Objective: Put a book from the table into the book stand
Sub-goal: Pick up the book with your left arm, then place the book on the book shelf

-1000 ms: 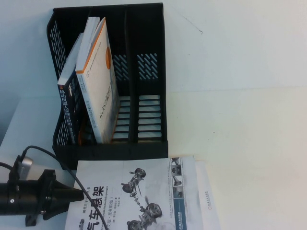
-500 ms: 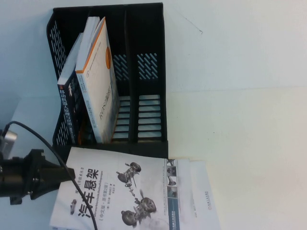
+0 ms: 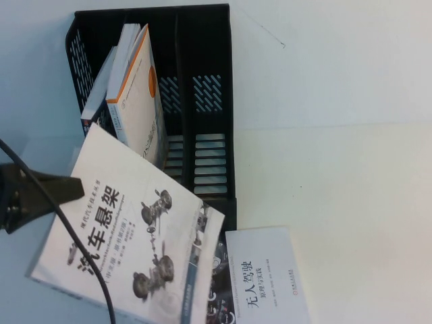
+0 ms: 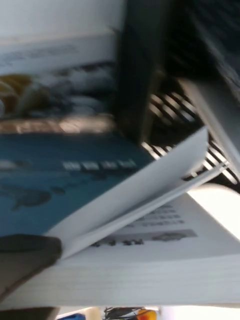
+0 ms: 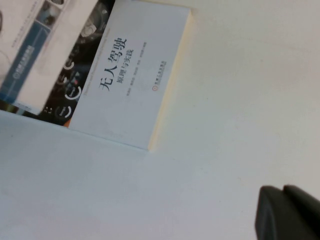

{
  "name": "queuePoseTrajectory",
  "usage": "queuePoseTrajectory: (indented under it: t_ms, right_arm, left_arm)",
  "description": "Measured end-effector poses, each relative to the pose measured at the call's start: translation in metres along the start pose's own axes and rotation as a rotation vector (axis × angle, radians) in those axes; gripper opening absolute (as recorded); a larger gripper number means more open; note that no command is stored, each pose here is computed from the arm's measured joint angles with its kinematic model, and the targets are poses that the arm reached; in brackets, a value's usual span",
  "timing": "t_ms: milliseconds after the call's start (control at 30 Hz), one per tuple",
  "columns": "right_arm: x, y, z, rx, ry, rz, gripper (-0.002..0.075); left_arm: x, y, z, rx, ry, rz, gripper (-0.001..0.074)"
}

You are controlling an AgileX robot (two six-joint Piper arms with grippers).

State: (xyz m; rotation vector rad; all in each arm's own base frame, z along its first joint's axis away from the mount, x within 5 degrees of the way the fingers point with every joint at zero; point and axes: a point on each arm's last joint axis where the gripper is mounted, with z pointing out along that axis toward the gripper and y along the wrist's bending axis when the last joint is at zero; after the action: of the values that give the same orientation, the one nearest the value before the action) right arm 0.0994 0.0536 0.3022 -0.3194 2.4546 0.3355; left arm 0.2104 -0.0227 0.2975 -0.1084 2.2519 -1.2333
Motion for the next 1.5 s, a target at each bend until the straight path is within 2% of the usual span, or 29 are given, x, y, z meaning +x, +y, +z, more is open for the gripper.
queuePoseTrajectory:
  t_ms: [300,567,733,833,1033,1200,1500]
  right_arm:
    - [-0.001,0.0,0.0,-0.002,-0.008,-0.004,0.0008]
    - [-0.001,0.0,0.0,-0.002,-0.008,-0.004,0.0008]
    - [-0.001,0.0,0.0,-0.002,-0.008,-0.006,0.0008]
    - [-0.001,0.001,0.0,-0.007,-0.007,-0.002,0.0008]
    - [0.0,0.001,0.0,-0.016,-0.005,0.005,0.0008]
    - [-0.002,0.002,0.0,-0.02,-0.026,0.005,0.0008]
    - [-0.004,0.002,0.0,-0.026,-0.047,0.006,0.0008]
  left_arm:
    - [-0.036,-0.069,-0.035,0.04,-0.118,0.141,0.0123]
    - [-0.074,-0.131,-0.072,0.067,-0.364,0.253,0.0123]
    - [-0.094,-0.158,-0.087,0.095,-0.444,0.309,0.0123]
    - [-0.103,-0.162,-0.088,0.105,-0.451,0.299,0.0123]
    - [-0.118,-0.152,-0.073,0.09,-0.459,0.263,0.0122]
    - [-0.12,-0.155,-0.04,0.03,-0.434,0.328,0.0122]
    - [-0.12,-0.162,0.014,0.043,-0.409,0.358,0.0122]
